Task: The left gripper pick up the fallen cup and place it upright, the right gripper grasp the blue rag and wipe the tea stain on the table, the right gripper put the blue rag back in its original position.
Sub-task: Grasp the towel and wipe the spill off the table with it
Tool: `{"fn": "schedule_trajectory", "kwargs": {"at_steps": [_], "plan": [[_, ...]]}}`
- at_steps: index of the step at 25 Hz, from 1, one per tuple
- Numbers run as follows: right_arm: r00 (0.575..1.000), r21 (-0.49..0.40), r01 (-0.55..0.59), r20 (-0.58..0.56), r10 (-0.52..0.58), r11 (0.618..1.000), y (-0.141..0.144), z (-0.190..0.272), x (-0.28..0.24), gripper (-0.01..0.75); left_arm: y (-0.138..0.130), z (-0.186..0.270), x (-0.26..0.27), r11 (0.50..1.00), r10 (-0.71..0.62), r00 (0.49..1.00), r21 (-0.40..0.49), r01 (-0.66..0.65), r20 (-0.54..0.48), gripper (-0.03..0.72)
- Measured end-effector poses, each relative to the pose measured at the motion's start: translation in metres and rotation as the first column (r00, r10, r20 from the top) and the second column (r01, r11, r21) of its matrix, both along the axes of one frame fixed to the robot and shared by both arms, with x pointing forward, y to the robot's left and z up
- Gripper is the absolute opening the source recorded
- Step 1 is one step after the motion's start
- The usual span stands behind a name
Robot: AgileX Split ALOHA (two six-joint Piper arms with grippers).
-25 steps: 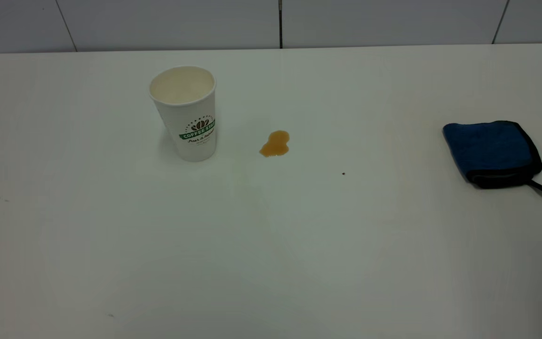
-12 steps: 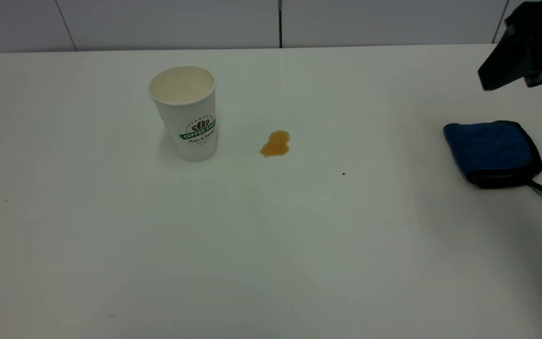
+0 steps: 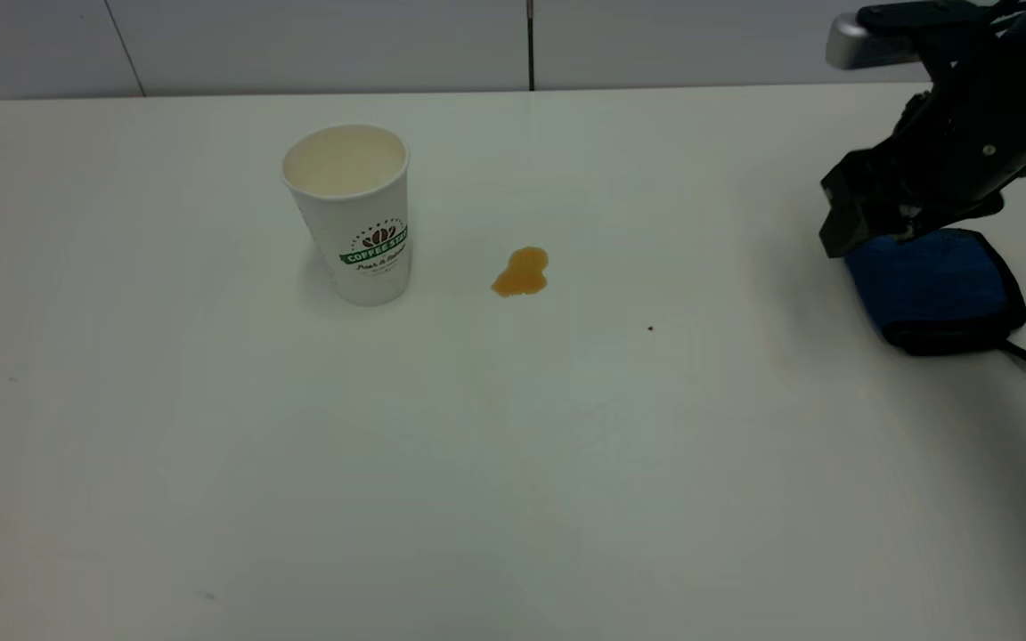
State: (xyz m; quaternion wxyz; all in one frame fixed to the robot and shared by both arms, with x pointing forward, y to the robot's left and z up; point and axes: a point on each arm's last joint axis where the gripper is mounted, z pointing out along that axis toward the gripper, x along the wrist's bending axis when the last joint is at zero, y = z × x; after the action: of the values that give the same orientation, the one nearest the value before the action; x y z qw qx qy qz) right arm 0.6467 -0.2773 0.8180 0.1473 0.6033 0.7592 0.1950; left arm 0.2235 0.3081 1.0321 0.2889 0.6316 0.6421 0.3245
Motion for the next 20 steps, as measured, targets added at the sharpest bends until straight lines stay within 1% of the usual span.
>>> {"fn": "schedule_trajectory", "kwargs": {"at_steps": [3,7,10,15,17,20], "plan": [[0.999,-0.052,-0.031,0.008,0.031,0.998,-0.003,-0.016,0.006,0.573,0.000,0.000,0.000,1.000,0.000,1.000,0.000,0.000,0.000,0.566],[0.998,-0.102,-0.046,0.035,0.050,0.994,-0.006,-0.019,0.008,0.573,0.000,0.000,0.000,1.000,0.000,1.000,0.000,0.000,0.000,0.566],[0.998,-0.115,-0.042,0.041,0.047,0.992,-0.014,-0.018,0.009,0.573,0.000,0.000,0.000,1.000,0.000,1.000,0.000,0.000,0.000,0.566],[0.999,-0.125,0.016,0.033,-0.012,0.992,-0.039,-0.026,0.008,0.573,0.000,0.000,0.000,1.000,0.000,1.000,0.000,0.000,0.000,0.566],[0.999,-0.130,0.028,0.028,-0.025,0.991,-0.044,-0.031,0.007,0.573,0.000,0.000,0.000,1.000,0.000,1.000,0.000,0.000,0.000,0.566],[1.000,-0.156,0.017,0.018,-0.014,0.988,-0.045,-0.043,0.005,0.573,0.000,0.000,0.000,1.000,0.000,1.000,0.000,0.000,0.000,0.566]]}}
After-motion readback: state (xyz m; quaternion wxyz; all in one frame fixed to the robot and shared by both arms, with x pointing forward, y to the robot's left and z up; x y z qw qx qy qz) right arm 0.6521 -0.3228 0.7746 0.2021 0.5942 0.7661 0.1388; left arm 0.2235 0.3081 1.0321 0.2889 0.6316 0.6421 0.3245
